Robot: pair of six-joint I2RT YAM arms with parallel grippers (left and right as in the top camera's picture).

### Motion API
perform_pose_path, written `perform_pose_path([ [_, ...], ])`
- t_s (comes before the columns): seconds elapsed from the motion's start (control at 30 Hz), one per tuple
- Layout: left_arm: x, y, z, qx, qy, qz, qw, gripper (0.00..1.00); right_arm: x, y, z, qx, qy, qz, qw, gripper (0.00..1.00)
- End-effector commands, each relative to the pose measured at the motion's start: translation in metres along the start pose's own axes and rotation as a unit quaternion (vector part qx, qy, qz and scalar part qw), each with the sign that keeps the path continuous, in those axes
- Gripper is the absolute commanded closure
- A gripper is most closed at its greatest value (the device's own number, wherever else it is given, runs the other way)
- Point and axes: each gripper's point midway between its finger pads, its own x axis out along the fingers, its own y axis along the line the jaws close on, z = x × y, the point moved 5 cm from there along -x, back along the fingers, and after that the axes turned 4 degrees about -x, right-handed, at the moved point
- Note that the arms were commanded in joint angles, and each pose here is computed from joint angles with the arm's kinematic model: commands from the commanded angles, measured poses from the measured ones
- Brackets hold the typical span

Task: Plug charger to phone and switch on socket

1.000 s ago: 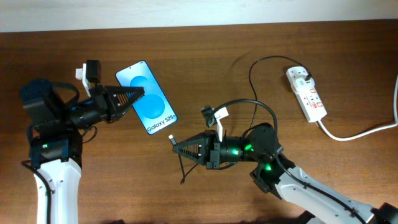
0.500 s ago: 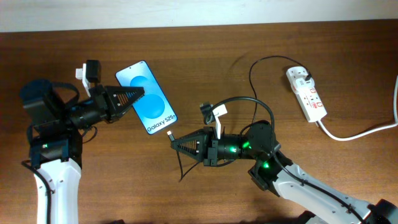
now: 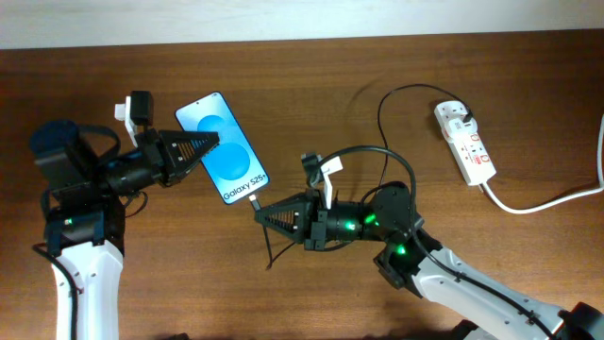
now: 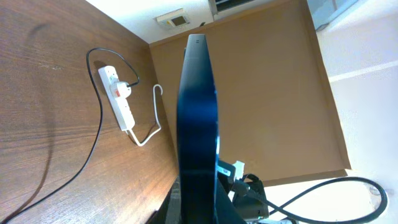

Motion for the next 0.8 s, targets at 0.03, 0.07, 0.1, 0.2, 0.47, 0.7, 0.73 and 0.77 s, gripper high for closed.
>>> perform_pose_path([
  [0.03, -0.001, -0.007, -0.002, 0.011, 0.006, -0.007, 1.000, 1.00, 0.006, 0.002, 0.007, -0.009, -0.012, -0.005, 1.000, 0.96],
  [0.07, -0.001, -0.008, -0.002, 0.011, 0.006, -0.007, 1.000, 1.00, 0.006, 0.002, 0.007, -0.010, -0.012, -0.004, 1.000, 0.96],
  [0.1, -0.001, -0.008, -0.002, 0.011, 0.006, -0.007, 1.000, 1.00, 0.007, 0.003, 0.009, -0.011, -0.013, -0.002, 1.000, 0.96],
  [0.2, -0.001, -0.008, -0.002, 0.011, 0.006, -0.007, 1.000, 1.00, 0.007, 0.006, 0.009, -0.013, -0.006, 0.005, 1.000, 0.96],
  [0.47, -0.001, -0.008, -0.002, 0.012, 0.006, -0.007, 1.000, 1.00, 0.007, 0.011, 0.005, -0.017, 0.010, 0.021, 1.000, 0.96],
  [0.7, -0.001, -0.008, -0.002, 0.012, 0.006, -0.007, 1.000, 1.00, 0.007, 0.008, 0.006, -0.012, 0.005, 0.011, 1.000, 0.96],
  [0.73, -0.001, -0.008, -0.002, 0.012, 0.006, -0.007, 1.000, 1.00, 0.007, 0.006, 0.005, -0.009, 0.006, 0.009, 1.000, 0.96],
  [0.77, -0.001, -0.008, -0.002, 0.012, 0.007, -0.007, 1.000, 1.00, 0.007, 0.006, 0.005, -0.009, 0.006, 0.009, 1.000, 0.96],
])
